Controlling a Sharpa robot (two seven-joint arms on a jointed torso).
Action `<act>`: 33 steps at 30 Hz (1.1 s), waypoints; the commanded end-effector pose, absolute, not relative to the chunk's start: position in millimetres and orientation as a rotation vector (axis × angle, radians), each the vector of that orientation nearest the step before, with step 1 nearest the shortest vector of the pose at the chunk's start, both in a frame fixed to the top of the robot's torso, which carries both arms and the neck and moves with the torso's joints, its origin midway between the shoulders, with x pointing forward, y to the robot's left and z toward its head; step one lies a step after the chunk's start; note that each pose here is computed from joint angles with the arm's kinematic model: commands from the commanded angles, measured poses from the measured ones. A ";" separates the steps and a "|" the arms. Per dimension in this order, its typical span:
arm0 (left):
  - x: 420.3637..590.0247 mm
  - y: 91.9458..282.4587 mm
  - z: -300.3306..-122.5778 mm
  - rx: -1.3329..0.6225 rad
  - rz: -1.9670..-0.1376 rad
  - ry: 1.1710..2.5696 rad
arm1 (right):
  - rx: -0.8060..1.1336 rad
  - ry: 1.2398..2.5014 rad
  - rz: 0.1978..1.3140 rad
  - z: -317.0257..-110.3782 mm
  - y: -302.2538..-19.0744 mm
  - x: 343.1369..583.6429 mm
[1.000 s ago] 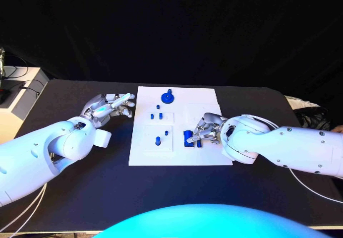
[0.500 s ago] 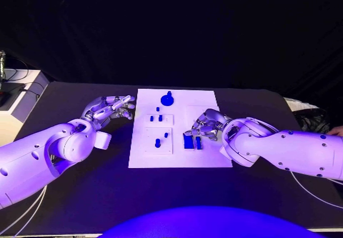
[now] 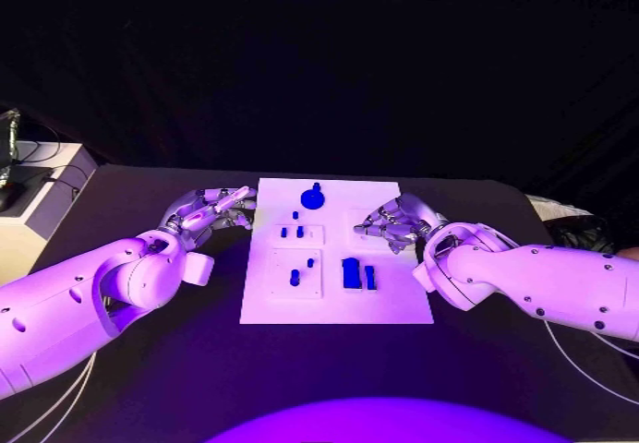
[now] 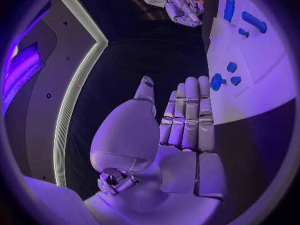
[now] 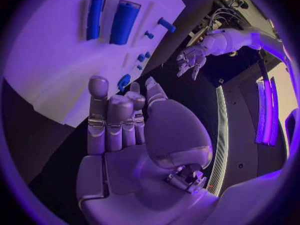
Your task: Assemble the parts on the task board
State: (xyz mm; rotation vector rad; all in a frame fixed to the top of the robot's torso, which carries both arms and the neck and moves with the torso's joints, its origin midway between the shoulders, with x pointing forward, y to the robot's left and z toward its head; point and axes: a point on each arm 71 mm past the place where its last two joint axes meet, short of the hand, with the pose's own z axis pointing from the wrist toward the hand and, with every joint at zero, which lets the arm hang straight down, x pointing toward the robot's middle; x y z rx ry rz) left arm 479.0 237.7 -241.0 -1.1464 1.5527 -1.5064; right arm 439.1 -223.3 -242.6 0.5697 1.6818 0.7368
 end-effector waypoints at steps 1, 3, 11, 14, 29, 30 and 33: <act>482.5 237.8 -240.9 -1.174 -1.490 1.493 | 0.696 1.559 0.925 -238.4 -228.1 452.0; 484.5 237.3 -239.7 -1.164 -1.485 1.446 | 0.774 1.533 0.979 -240.5 -233.0 461.4; 490.6 235.0 -239.0 -1.152 -1.477 1.344 | 0.933 1.423 1.134 -244.6 -244.7 489.9; 492.6 235.3 -240.3 -1.167 -1.473 1.325 | 0.943 1.403 1.165 -246.4 -247.4 496.3; 486.7 221.1 -237.6 -1.185 -1.414 1.329 | 1.037 1.336 1.135 -239.8 -226.2 485.4; 484.7 217.7 -236.0 -1.190 -1.397 1.315 | 1.059 1.319 1.149 -237.9 -221.7 482.7; 479.4 210.2 -232.3 -1.198 -1.356 1.283 | 1.130 1.269 1.192 -231.6 -207.4 473.2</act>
